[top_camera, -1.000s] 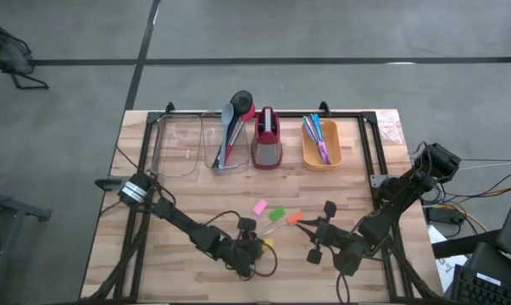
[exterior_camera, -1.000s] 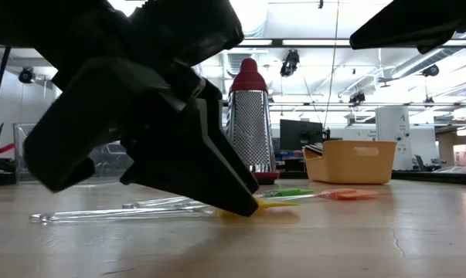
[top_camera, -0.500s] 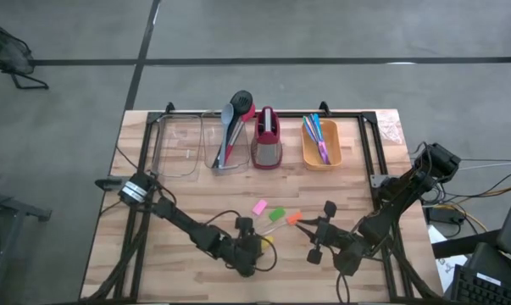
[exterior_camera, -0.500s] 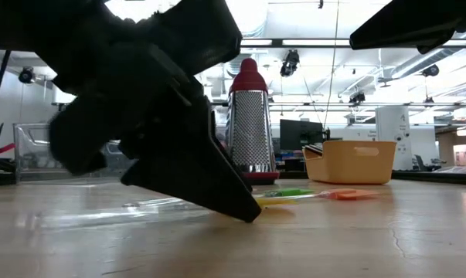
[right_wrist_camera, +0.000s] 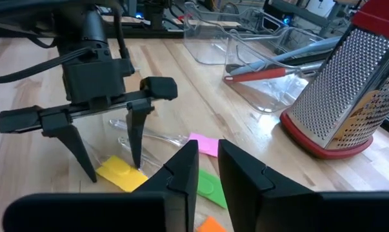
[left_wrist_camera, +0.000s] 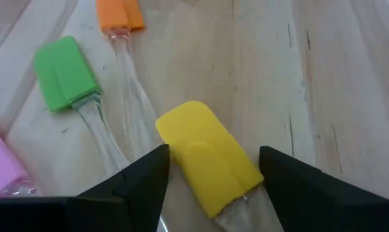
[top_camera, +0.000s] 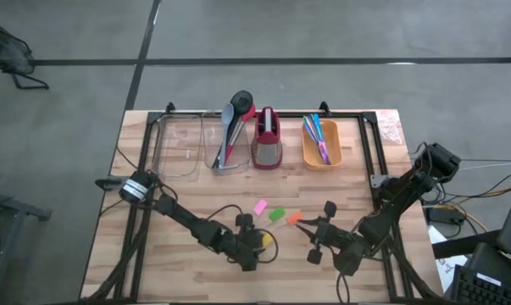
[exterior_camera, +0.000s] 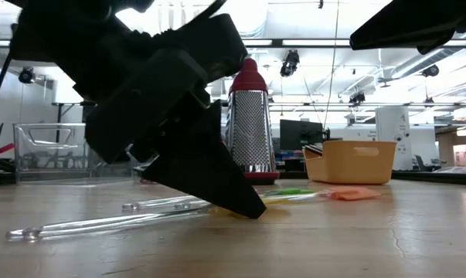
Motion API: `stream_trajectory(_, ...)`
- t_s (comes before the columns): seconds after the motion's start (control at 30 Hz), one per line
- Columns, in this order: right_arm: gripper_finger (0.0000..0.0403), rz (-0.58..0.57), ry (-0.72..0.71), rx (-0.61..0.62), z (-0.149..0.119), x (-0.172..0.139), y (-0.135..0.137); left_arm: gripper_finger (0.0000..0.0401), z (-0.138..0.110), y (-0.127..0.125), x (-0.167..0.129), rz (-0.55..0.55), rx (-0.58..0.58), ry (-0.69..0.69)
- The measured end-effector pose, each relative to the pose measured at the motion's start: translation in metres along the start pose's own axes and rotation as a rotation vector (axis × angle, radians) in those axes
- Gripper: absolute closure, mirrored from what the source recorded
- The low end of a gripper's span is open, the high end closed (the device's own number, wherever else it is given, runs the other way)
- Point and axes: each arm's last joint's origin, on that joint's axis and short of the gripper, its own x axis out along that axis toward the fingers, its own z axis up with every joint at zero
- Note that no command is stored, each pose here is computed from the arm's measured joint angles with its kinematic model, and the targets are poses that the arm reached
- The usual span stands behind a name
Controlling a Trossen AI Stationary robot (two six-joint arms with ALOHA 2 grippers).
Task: Pick & Place Kitchen Items
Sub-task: Put the yellow spatula into the left transparent bin
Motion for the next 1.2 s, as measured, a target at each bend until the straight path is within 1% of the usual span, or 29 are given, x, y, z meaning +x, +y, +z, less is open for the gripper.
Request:
stream_trajectory(0.1, 0.0356, 0.000, 0.000, 0.000, 0.000, 0.000, 0.000, 0.0184, -0.006, 0.000, 0.006, -0.007, -0.012, 0.022)
stream_trajectory(0.17, 0.0361, 0.000, 0.000, -0.001, 0.000, 0.000, 0.000, 0.0210, -0.008, -0.001, 0.008, -0.015, -0.016, 0.032)
stream_trajectory(0.33, 0.0370, -0.001, 0.001, -0.005, 0.000, 0.000, 0.000, 0.0292, -0.009, -0.001, 0.008, -0.022, -0.013, 0.038)
stream_trajectory(0.47, 0.0367, -0.001, 0.001, -0.005, 0.000, 0.000, 0.000, 0.0353, -0.008, 0.000, 0.007, -0.024, 0.008, 0.035)
stream_trajectory(0.6, 0.0358, -0.001, 0.001, -0.005, -0.001, 0.000, 0.000, 0.0394, -0.008, 0.000, 0.008, -0.036, 0.024, 0.043)
stream_trajectory(0.8, 0.0345, -0.001, 0.001, -0.006, -0.001, 0.000, 0.000, 0.0396, -0.005, -0.001, 0.004, -0.045, 0.053, 0.033)
stream_trajectory(0.93, 0.0338, -0.001, 0.001, -0.007, -0.001, 0.000, 0.000, 0.0395, 0.009, -0.002, -0.011, -0.068, 0.053, -0.009)
stream_trajectory(1.07, 0.0332, -0.001, 0.002, -0.007, -0.001, 0.000, 0.000, 0.0368, 0.024, -0.003, -0.030, -0.097, 0.014, -0.058)
stream_trajectory(1.13, 0.0330, -0.001, 0.002, -0.008, -0.001, 0.000, -0.001, 0.0347, 0.027, -0.004, -0.038, -0.102, 0.027, -0.072)
stream_trajectory(1.2, 0.0327, -0.001, 0.002, -0.008, -0.001, 0.000, -0.001, 0.0322, 0.029, -0.007, -0.044, -0.130, 0.055, -0.080)
